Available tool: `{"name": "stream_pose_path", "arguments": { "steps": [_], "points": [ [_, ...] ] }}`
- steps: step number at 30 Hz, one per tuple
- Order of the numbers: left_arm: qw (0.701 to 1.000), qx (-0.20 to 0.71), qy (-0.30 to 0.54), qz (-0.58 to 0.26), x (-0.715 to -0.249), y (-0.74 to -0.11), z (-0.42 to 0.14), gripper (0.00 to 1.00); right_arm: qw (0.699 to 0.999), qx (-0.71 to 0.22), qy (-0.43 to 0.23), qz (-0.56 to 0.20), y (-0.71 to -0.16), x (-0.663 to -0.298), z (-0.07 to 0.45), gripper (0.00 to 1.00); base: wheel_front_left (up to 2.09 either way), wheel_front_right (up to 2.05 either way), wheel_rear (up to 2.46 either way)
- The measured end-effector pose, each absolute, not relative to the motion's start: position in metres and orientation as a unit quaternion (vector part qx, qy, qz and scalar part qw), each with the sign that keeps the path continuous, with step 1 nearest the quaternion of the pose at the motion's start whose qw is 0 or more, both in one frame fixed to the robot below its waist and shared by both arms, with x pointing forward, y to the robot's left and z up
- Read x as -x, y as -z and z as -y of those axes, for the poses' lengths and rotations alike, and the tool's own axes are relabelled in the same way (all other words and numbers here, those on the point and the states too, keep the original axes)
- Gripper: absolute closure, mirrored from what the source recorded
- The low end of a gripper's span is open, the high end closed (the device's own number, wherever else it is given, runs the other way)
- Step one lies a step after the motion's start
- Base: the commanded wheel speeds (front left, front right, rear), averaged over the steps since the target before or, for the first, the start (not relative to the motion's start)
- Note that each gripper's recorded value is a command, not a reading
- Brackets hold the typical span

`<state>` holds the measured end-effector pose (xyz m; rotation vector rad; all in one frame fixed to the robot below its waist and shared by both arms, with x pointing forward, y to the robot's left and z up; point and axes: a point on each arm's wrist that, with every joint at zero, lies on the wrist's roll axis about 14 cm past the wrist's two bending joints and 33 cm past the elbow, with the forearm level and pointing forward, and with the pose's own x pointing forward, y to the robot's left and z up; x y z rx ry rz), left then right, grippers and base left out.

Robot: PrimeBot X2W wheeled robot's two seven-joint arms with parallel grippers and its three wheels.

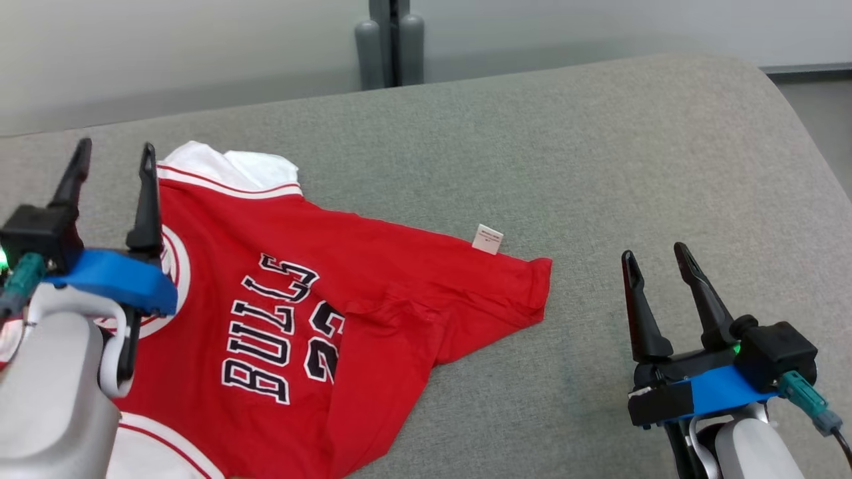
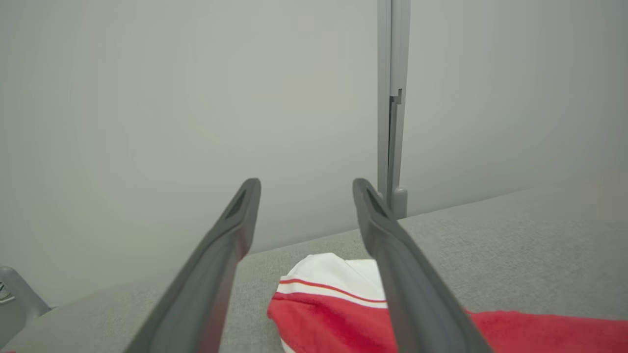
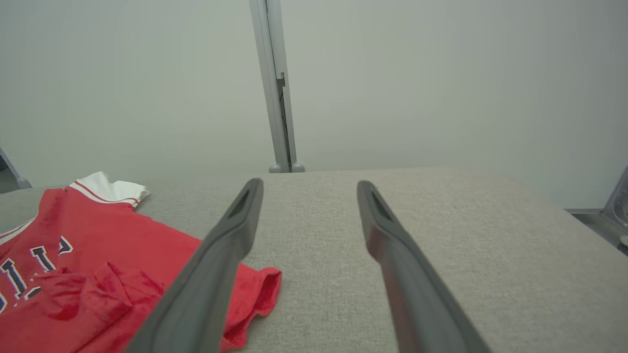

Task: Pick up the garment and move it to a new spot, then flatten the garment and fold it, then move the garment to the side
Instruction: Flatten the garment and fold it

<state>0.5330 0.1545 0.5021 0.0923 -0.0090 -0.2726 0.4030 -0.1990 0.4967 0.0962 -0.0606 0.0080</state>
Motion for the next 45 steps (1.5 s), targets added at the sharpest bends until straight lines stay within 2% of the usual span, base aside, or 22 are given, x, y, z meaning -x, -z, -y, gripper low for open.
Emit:
{"name": "stream_pose_path", "arguments": {
  "steps": [17,23,32,45],
  "points": [
    [0.998,-0.022,0.056,0.018,-0.397,-0.500,-0.202,0.00,0.994,-0.061,-0.083,0.036,-0.504,-0.402,0.142,0.00,0.00,0.00,0.00],
    [0.999,-0.009,0.035,0.007,-0.370,-0.490,-0.207,0.00,0.993,-0.063,-0.095,0.024,-0.497,-0.396,0.134,0.00,0.00,0.00,0.00],
    [1.000,0.009,0.021,-0.009,-0.345,-0.477,-0.203,0.00,0.993,-0.063,-0.101,0.008,-0.488,-0.385,0.130,0.00,0.00,0.00,0.00],
    [1.000,0.010,0.014,-0.013,-0.340,-0.474,-0.205,0.00,0.989,-0.060,-0.132,-0.010,-0.478,-0.384,0.109,0.00,0.00,0.00,0.00]
  ]
}}
